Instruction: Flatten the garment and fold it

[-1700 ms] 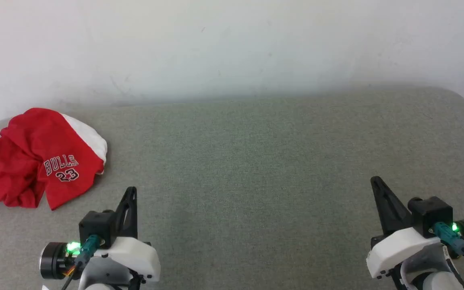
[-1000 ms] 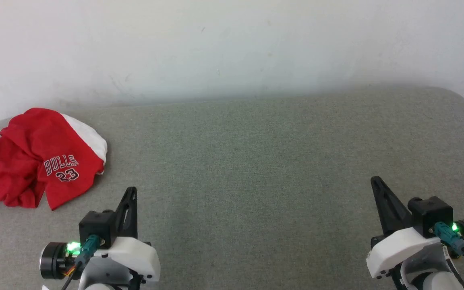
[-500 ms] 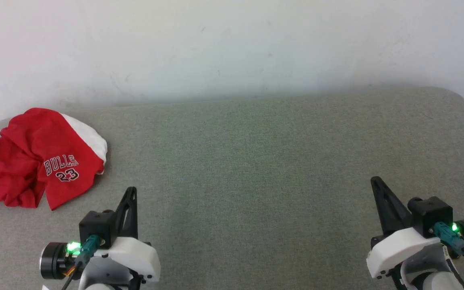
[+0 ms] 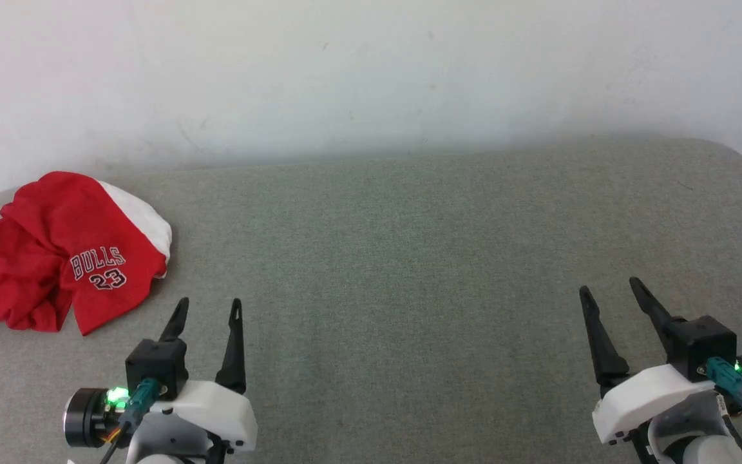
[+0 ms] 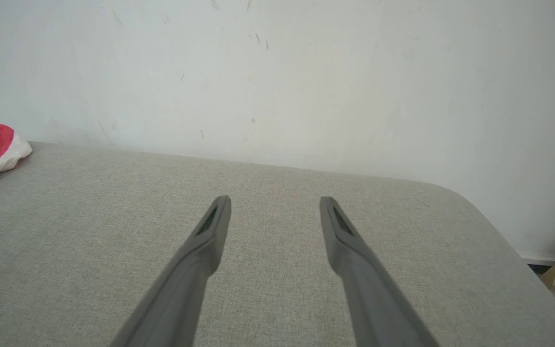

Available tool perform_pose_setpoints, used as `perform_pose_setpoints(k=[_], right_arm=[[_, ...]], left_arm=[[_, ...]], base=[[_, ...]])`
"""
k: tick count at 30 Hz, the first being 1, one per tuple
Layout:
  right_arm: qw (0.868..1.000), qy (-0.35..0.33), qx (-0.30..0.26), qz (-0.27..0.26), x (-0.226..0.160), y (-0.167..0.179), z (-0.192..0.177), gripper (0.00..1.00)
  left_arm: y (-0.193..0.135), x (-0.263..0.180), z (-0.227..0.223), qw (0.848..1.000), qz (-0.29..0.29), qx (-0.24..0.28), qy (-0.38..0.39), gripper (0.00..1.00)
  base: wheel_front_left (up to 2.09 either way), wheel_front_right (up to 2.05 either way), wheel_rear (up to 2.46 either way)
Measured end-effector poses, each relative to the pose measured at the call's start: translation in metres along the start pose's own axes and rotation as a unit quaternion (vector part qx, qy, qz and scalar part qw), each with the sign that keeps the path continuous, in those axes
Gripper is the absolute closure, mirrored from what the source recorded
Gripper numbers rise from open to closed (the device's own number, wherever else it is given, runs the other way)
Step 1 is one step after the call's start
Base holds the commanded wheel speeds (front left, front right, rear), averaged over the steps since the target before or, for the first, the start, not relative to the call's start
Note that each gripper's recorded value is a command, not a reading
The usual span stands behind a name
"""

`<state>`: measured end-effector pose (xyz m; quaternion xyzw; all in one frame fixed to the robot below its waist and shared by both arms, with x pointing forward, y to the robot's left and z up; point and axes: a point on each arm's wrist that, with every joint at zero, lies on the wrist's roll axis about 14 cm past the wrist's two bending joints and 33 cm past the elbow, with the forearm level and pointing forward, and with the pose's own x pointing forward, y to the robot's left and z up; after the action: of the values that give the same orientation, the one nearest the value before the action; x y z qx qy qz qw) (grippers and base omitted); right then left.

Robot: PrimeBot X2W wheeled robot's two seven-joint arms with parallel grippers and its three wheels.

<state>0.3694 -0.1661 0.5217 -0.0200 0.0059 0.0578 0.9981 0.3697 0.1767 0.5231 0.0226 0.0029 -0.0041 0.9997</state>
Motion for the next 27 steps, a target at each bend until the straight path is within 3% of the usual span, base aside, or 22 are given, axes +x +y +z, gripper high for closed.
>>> perform_pose_setpoints(k=[27], right_arm=[[1.000,-0.013,0.014,0.011,0.010,0.006,-0.002,0.00]], left_arm=[[0.025,-0.012,0.004,0.998,0.052,-0.018,-0.023,0.00]], base=[[0.00,0.00,0.00]])
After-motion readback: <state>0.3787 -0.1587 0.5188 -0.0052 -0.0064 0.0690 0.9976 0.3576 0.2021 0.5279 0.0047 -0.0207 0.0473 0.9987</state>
